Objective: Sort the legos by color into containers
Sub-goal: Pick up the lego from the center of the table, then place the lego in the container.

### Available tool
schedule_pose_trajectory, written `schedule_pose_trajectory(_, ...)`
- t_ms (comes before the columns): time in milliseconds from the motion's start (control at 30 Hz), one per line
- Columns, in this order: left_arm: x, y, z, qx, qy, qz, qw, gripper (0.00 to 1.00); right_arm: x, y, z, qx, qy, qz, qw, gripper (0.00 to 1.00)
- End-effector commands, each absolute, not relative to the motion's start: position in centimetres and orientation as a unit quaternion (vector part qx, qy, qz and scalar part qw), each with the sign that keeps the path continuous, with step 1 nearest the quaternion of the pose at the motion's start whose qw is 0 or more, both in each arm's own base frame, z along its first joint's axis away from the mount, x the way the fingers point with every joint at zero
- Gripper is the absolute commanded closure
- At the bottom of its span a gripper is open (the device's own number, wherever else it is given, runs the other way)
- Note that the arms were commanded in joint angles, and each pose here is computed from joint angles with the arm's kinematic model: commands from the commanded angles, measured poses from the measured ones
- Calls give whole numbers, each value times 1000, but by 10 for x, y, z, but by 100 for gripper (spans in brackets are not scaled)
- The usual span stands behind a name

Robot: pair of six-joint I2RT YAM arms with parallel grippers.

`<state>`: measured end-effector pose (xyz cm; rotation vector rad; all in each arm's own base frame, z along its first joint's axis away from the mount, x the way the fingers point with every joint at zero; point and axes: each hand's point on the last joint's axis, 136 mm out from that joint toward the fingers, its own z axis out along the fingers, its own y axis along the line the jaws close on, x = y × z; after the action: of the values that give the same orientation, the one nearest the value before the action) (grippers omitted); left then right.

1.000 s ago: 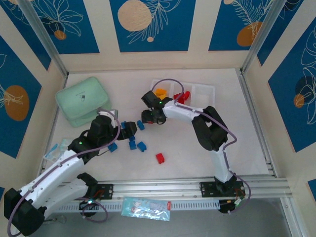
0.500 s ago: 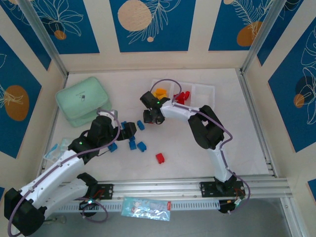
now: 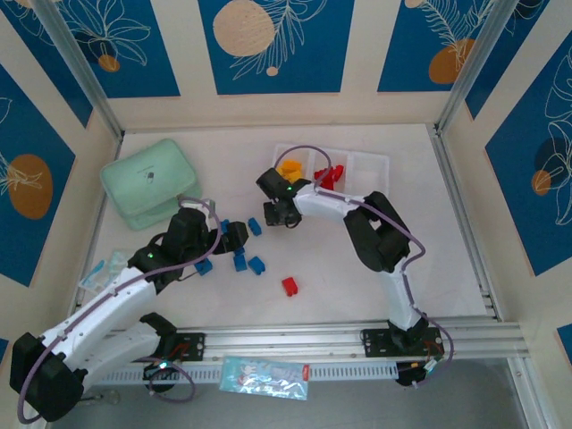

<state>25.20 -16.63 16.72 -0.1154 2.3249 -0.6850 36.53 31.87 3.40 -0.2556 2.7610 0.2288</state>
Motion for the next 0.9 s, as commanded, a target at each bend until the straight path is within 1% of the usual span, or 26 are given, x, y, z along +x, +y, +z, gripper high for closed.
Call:
schedule_pose_trajectory(0,255,-167,178,-40,891,-272,361,1,358,317,69,-103,969,96,205,67)
schedule_pose_trajectory(233,253,-172,182,-35,892,-284,351,1,342,294,111,-104,961,116,228,68)
schedule_pose_trajectory(400,257,-179,184,-34,889,-297,347,1,346,260,146,-79,956,136,249,67)
schedule_pose_trajectory(633,267,-203,183,-23,884,-329,331,1,385,207,172,-32,953,132,272,67)
schedule_pose_trajectory(867,279,-230,183,-3,882,-347,318,1,442,175,165,0,955,105,278,67)
